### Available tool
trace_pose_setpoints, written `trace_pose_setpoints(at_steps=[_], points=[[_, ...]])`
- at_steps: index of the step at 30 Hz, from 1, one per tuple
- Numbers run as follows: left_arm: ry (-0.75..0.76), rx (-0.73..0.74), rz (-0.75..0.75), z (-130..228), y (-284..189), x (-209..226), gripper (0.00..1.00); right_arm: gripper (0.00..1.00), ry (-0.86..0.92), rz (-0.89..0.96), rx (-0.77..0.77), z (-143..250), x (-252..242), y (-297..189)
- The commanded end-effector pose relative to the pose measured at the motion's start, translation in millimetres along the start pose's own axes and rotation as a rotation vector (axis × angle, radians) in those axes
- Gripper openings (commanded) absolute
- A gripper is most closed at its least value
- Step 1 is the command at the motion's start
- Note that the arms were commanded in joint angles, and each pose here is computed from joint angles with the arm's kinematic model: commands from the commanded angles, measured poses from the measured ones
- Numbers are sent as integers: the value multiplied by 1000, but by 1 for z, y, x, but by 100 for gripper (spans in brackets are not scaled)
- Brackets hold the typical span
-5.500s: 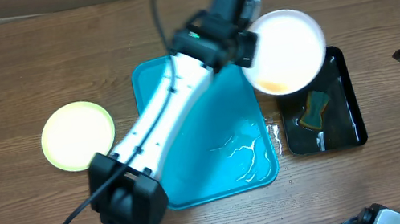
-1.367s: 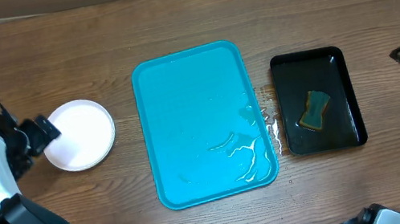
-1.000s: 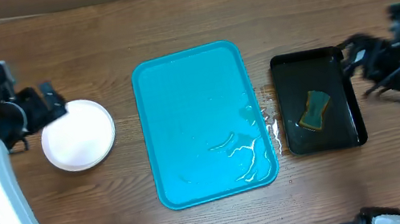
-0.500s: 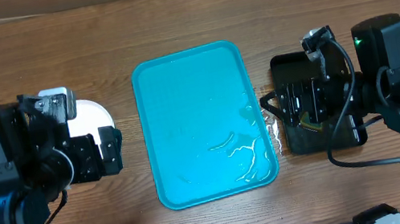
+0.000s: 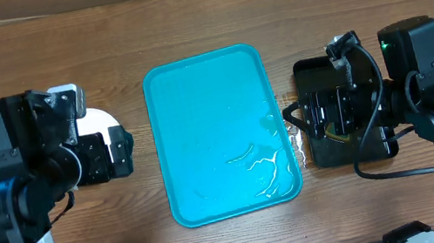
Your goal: Clean dirty plates on tray and stack at the side
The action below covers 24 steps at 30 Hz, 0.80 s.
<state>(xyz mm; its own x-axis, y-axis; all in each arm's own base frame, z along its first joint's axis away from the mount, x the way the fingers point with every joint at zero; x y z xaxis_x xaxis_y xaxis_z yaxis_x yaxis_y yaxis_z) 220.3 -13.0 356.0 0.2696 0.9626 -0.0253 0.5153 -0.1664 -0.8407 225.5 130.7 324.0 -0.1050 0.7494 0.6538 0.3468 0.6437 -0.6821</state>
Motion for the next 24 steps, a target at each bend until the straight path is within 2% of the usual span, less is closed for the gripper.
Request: trace_pose_setpoints(at_steps=[1, 6, 10, 13, 24], points=[[24, 10, -1, -4, 4, 2, 100, 100, -48, 96, -109, -6, -6, -13], [19, 37, 6, -6, 12, 4, 100, 100, -195, 165, -463, -30, -7, -47], [14, 57, 12, -7, 19, 6, 100, 100, -330, 174, -680, -25, -15, -63], [11, 75, 17, -9, 24, 7, 100, 100, -345, 186, -818, -16, -33, -69], [-2, 140, 36, -13, 46, 13, 100, 100, -308, 248, -979, 37, -108, -47]])
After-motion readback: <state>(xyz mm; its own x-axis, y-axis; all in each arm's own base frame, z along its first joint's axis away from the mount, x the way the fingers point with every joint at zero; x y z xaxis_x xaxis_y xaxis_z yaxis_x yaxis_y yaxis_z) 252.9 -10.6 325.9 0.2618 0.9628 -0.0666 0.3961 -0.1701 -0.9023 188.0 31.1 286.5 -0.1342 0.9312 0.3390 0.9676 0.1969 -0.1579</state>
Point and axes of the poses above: each gripper's point midway between its finger pads, its own y axis out along the fingers, its own x axis along the line the jaws close on, z = x × y, the point moved 4 cm from there along -y, back along the fingers, and after that the axes turned 15 degrees about y, right-handed, at the moved point
